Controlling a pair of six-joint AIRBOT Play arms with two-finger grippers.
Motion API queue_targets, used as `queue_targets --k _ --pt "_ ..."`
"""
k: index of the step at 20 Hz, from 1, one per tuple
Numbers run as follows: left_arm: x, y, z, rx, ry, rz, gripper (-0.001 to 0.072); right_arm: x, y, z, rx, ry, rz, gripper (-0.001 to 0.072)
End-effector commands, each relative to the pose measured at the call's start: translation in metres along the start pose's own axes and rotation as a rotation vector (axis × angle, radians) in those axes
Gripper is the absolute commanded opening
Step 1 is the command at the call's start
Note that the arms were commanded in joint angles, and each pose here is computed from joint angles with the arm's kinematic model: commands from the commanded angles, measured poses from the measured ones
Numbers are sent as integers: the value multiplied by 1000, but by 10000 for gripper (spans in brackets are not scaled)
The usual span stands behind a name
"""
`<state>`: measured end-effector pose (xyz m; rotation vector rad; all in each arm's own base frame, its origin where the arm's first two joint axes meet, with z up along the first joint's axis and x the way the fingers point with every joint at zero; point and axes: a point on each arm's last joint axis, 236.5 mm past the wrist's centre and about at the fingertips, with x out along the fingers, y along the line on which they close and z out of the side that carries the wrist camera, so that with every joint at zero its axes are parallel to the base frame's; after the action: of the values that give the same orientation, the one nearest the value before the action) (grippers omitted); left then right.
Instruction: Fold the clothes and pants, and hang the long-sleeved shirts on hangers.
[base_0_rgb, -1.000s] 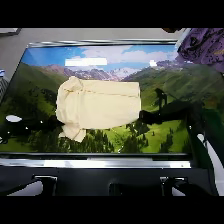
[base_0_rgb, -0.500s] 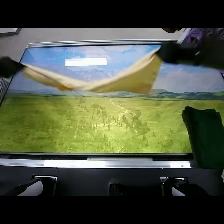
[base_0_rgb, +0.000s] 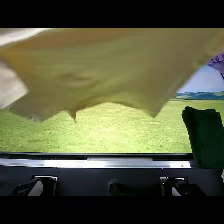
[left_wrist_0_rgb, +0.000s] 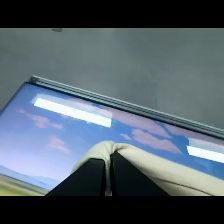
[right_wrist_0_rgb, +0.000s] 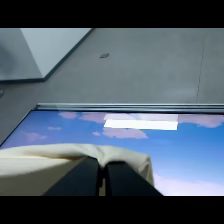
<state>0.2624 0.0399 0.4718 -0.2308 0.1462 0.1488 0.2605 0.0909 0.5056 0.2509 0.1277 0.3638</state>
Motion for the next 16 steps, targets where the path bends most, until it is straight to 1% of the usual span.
queue_targets --k 1,3,5,7,11,14,16 --pt "-22 13 8 -25 -47 68 14 -8 -4 0 76 2 -27 24" --pt "13 14 -15 -3 48 48 14 28 -26 -21 117 93 -83 24" --pt "67 12 -56 20 202 -3 14 81 -54 -57 145 223 -135 25" --pt "128 24 -115 26 389 -16 14 140 -84 -108 179 373 -180 25" --pt "247 50 -254 3 716 -3 15 242 -148 -235 223 678 -266 25" --pt "320 58 -345 -7 821 1 15 297 -191 -326 257 804 -321 25" --pt "356 61 -392 -8 832 3 15 326 -212 -367 273 815 -337 25"
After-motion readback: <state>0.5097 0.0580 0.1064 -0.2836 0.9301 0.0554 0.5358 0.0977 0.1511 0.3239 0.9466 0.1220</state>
